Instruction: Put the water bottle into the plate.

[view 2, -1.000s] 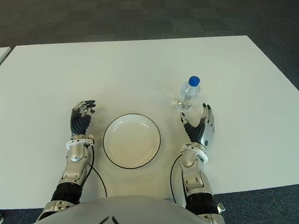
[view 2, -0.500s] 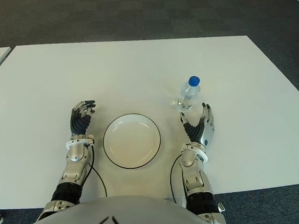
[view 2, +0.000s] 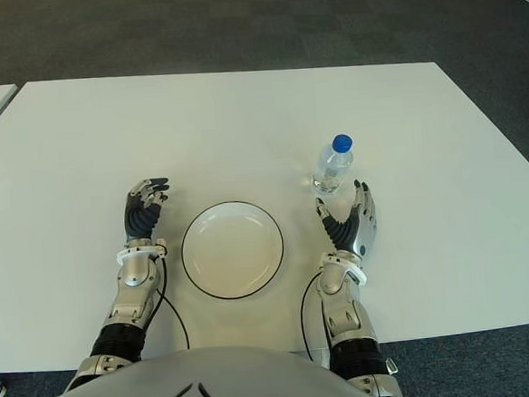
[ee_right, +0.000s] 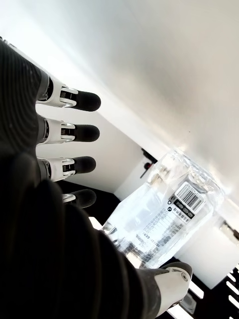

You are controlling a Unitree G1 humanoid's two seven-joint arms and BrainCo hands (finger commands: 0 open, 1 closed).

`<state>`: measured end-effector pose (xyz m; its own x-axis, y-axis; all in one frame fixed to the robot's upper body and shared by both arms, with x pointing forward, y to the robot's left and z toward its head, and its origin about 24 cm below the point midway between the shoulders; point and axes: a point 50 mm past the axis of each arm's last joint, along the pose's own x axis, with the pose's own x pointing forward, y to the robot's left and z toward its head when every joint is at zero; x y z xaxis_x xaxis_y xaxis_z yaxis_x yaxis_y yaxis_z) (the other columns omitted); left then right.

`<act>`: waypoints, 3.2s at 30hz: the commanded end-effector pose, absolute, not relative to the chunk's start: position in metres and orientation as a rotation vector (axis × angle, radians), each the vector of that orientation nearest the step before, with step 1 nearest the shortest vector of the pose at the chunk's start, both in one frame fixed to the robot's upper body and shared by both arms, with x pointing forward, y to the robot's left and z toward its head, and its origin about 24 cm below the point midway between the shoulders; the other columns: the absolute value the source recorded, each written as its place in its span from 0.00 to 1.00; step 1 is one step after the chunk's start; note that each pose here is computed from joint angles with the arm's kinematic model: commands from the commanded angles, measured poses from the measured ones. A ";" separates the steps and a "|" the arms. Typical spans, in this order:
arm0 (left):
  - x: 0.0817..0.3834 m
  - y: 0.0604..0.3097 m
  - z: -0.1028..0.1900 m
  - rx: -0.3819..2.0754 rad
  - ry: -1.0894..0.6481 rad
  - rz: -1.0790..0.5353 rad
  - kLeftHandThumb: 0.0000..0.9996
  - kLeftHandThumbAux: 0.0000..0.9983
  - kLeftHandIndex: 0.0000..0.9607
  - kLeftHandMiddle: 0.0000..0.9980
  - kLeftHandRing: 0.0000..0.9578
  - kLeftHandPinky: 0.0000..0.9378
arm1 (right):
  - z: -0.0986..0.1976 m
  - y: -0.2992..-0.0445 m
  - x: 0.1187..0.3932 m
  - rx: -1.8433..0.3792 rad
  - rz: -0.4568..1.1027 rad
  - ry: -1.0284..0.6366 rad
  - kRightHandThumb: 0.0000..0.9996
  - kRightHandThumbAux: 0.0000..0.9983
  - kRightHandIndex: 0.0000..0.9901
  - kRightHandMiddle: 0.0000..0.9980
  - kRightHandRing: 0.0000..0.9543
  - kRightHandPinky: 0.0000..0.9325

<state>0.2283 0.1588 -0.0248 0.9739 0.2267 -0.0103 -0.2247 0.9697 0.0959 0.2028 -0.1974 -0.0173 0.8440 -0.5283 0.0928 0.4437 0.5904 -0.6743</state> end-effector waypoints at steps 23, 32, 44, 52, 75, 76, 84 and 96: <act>0.228 0.156 -0.026 0.097 0.031 0.222 0.72 0.71 0.43 0.35 0.38 0.41 | -0.026 -0.193 0.232 -0.733 -0.457 0.190 0.32 0.48 0.01 0.06 0.10 0.16; 0.227 0.156 -0.027 0.086 0.044 0.222 0.72 0.71 0.43 0.35 0.37 0.40 | -0.022 -0.187 0.241 -0.707 -0.424 0.200 0.29 0.47 0.00 0.04 0.07 0.11; 0.227 0.156 -0.028 0.093 0.039 0.224 0.72 0.71 0.43 0.35 0.37 0.41 | -0.019 -0.184 0.247 -0.665 -0.398 0.201 0.30 0.48 0.00 0.03 0.05 0.11; 0.227 0.156 -0.028 0.093 0.041 0.222 0.72 0.71 0.43 0.35 0.37 0.41 | -0.018 -0.183 0.250 -0.650 -0.377 0.194 0.32 0.48 0.00 0.03 0.05 0.12; 0.226 0.156 -0.028 0.097 0.043 0.218 0.72 0.71 0.43 0.34 0.37 0.40 | -0.020 -0.175 0.255 -0.567 -0.324 0.239 0.40 0.49 0.00 0.02 0.06 0.16; 0.226 0.156 -0.028 0.096 0.042 0.218 0.72 0.71 0.43 0.35 0.37 0.40 | -0.020 -0.175 0.255 -0.565 -0.323 0.240 0.40 0.49 0.00 0.02 0.07 0.17; 0.226 0.156 -0.028 0.090 0.042 0.216 0.72 0.71 0.43 0.35 0.37 0.41 | -0.024 -0.174 0.260 -0.523 -0.308 0.258 0.42 0.49 0.00 0.03 0.11 0.25; 0.226 0.157 -0.029 0.106 0.043 0.210 0.72 0.71 0.43 0.34 0.37 0.40 | -0.025 -0.173 0.265 -0.480 -0.302 0.235 0.43 0.49 0.00 0.04 0.12 0.24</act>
